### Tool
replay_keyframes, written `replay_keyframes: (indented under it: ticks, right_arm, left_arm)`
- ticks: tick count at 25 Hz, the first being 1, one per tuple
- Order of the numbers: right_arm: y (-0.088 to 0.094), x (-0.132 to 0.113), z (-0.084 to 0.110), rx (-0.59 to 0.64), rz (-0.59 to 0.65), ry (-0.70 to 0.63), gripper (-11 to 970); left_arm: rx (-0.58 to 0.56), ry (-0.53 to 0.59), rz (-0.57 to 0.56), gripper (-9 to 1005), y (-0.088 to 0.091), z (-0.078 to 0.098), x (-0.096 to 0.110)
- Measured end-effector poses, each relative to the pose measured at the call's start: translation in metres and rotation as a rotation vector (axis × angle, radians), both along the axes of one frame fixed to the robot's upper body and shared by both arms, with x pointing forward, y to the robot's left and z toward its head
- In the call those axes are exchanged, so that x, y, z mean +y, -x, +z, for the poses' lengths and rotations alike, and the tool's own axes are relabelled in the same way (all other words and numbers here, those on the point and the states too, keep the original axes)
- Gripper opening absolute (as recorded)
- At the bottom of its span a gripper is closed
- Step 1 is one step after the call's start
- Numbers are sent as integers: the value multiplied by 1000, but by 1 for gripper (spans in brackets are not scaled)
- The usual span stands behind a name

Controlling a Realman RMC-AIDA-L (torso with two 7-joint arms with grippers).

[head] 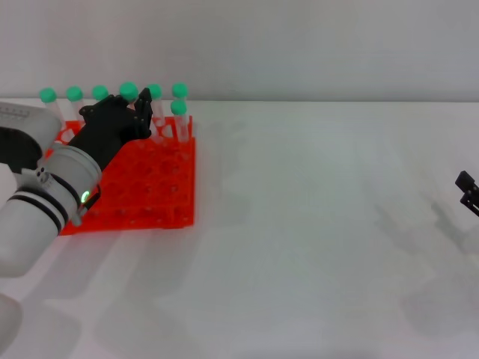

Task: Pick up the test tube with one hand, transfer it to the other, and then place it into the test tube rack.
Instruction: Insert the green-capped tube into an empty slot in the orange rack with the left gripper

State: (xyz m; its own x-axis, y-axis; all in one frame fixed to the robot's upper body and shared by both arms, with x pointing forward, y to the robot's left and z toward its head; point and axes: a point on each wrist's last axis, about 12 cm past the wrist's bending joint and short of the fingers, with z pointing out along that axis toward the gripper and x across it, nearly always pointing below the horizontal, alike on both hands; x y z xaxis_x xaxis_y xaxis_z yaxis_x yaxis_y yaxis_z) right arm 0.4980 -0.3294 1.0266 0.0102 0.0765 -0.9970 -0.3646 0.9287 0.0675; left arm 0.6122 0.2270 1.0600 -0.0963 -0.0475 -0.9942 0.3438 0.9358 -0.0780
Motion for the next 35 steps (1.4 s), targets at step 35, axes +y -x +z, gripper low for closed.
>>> replay_keyframes:
  ticks: [35]
  right_arm:
    - [6,2,-4,18,8,-20,833]
  left_arm:
    - [90,-74,4,424,-3,-10,-5]
